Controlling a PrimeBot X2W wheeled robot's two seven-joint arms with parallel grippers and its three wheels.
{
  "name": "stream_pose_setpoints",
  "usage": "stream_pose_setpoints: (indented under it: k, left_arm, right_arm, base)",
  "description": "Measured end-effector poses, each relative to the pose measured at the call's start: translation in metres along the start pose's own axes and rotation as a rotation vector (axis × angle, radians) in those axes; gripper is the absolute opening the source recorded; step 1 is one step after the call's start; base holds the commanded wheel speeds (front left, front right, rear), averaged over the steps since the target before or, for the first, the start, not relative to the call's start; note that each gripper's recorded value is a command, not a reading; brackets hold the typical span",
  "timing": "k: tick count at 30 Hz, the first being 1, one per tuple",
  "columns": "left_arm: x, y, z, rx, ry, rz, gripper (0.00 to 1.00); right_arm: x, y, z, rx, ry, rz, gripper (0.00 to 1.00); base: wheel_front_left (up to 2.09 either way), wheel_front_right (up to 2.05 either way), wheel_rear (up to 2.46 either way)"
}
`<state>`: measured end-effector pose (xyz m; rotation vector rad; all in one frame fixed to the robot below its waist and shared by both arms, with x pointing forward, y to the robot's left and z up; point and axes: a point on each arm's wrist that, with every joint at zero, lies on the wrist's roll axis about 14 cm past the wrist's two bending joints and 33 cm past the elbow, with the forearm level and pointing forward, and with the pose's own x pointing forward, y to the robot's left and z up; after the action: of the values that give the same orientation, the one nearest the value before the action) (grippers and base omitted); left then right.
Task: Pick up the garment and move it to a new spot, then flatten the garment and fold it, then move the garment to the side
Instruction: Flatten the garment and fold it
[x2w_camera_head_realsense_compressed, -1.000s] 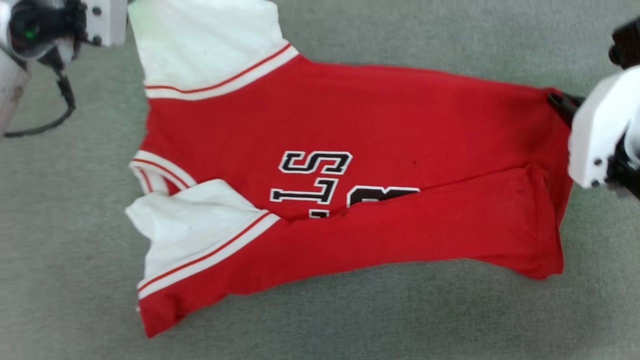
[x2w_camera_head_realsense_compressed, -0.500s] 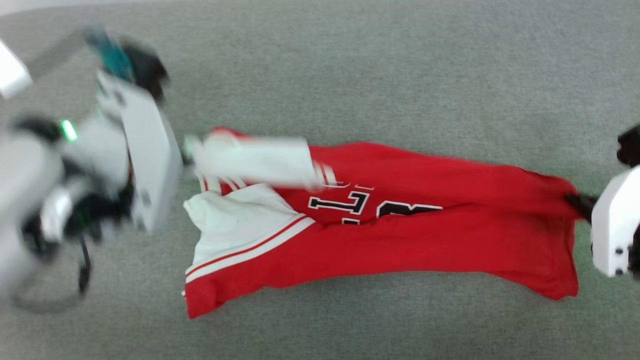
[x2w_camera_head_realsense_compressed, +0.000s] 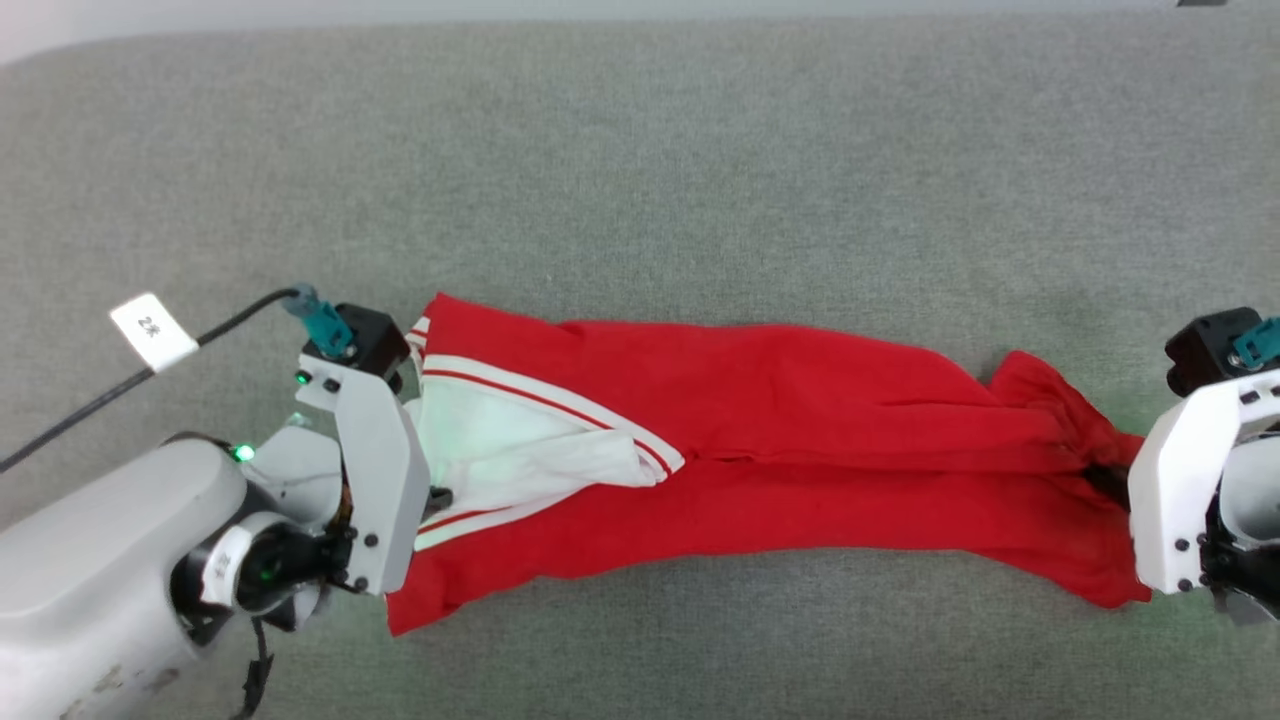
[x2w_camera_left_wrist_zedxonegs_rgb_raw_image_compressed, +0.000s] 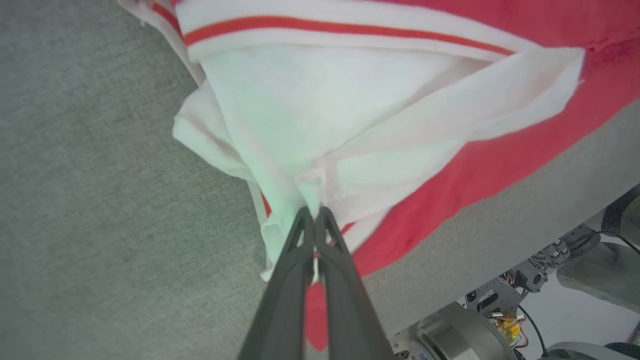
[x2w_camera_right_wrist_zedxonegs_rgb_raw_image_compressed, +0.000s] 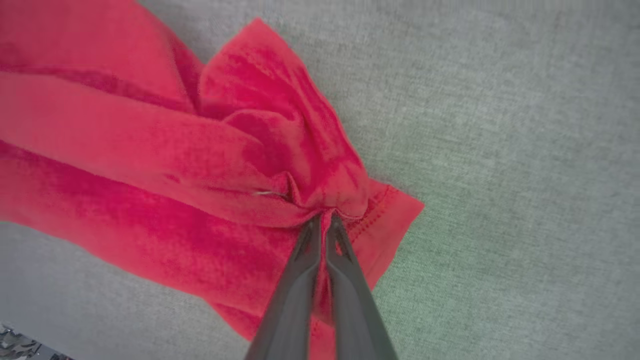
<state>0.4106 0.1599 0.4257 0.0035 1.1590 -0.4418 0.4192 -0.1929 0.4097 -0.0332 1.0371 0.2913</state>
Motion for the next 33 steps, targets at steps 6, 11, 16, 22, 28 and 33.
stream_pose_setpoints:
  k: [6, 11, 16, 22, 28, 33]
  left_arm:
    - [-0.009, -0.005, 0.008, -0.018, -0.063, -0.026, 1.00]
    - [-0.026, -0.007, 0.012, -0.011, -0.141, -0.015, 1.00]
    - [-0.049, -0.009, 0.015, -0.021, -0.269, 0.000, 1.00]
    - [-0.079, -0.004, 0.022, -0.021, -0.492, 0.036, 1.00]
    - [-0.102, 0.008, 0.019, -0.055, -0.692, 0.088, 1.00]
    - [-0.114, 0.021, 0.009, -0.092, -0.810, 0.140, 1.00]
  right_arm:
    - [-0.012, 0.004, 0.016, -0.003, -0.066, 0.005, 1.00]
    - [-0.027, 0.009, 0.027, 0.006, -0.122, 0.019, 1.00]
    - [-0.045, 0.015, 0.034, 0.039, -0.182, 0.042, 1.00]
    - [-0.061, 0.001, 0.036, 0.106, -0.239, 0.006, 1.00]
    - [-0.059, -0.017, 0.028, 0.174, -0.225, -0.030, 1.00]
    - [-0.048, -0.025, 0.015, 0.219, -0.164, -0.045, 1.00]
  base:
    - [0.00, 0.00, 0.00]
    - [0.00, 0.00, 0.00]
    - [0.00, 0.00, 0.00]
    - [0.00, 0.00, 0.00]
    - [0.00, 0.00, 0.00]
    - [0.00, 0.00, 0.00]
